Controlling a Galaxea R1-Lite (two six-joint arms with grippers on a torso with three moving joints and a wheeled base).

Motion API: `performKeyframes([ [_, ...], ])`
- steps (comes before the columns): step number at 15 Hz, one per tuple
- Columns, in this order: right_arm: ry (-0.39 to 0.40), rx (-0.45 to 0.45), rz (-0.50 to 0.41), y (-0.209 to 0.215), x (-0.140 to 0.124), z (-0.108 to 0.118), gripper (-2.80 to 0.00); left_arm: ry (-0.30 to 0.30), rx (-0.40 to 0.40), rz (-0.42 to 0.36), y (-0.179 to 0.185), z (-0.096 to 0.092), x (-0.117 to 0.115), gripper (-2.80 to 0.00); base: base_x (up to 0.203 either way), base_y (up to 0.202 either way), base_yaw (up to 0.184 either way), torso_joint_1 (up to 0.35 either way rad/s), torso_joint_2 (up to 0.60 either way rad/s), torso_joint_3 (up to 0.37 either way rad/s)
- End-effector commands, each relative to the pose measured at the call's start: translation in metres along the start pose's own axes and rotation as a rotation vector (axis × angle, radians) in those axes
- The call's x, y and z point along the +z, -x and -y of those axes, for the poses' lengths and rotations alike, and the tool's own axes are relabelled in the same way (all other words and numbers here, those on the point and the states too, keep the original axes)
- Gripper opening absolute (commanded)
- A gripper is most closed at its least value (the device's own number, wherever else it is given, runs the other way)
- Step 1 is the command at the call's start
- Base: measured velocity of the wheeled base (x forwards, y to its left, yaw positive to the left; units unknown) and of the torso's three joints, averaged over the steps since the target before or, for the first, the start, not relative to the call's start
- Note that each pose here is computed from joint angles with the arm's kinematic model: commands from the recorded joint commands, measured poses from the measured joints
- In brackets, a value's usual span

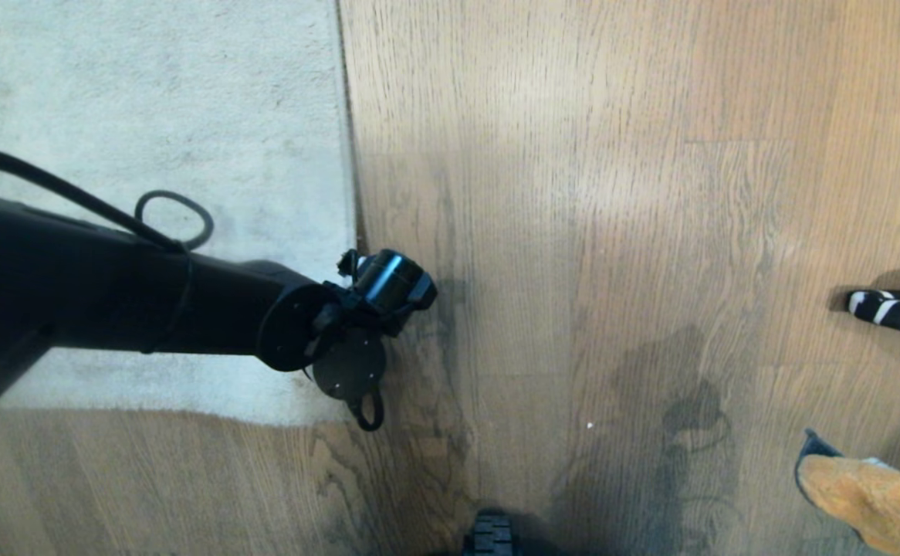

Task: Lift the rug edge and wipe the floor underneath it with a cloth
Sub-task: Lift up the carpet

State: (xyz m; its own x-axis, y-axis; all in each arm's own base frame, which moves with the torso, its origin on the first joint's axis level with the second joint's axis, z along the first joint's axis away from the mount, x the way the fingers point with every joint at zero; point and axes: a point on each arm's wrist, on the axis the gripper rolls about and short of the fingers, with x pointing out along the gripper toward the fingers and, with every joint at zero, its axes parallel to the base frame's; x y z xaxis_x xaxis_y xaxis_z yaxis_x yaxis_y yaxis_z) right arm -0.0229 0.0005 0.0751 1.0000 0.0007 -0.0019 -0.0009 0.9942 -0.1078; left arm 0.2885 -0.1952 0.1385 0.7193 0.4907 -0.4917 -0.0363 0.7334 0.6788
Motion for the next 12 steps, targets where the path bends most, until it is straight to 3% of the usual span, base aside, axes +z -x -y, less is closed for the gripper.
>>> performKeyframes([
  [1,0.001,0.001,-0.001,0.000,0.000,0.000,-2.80,0.006,0.016,0.000,0.000,-0.004,0.000,0.00,0.000,0.000,0.000,0.000,0.00,0.000],
  [7,0.001,0.001,-0.001,0.000,0.000,0.000,-2.80,-0.019,0.013,-0.004,0.003,-0.001,-0.006,0.00,0.000,0.000,0.000,0.000,0.00,0.000],
  [12,0.001,0.001,-0.001,0.000,0.000,0.000,-2.80,-0.044,0.061,0.025,0.014,0.004,-0.007,0.00,0.000,0.000,0.000,0.000,0.00,0.000],
])
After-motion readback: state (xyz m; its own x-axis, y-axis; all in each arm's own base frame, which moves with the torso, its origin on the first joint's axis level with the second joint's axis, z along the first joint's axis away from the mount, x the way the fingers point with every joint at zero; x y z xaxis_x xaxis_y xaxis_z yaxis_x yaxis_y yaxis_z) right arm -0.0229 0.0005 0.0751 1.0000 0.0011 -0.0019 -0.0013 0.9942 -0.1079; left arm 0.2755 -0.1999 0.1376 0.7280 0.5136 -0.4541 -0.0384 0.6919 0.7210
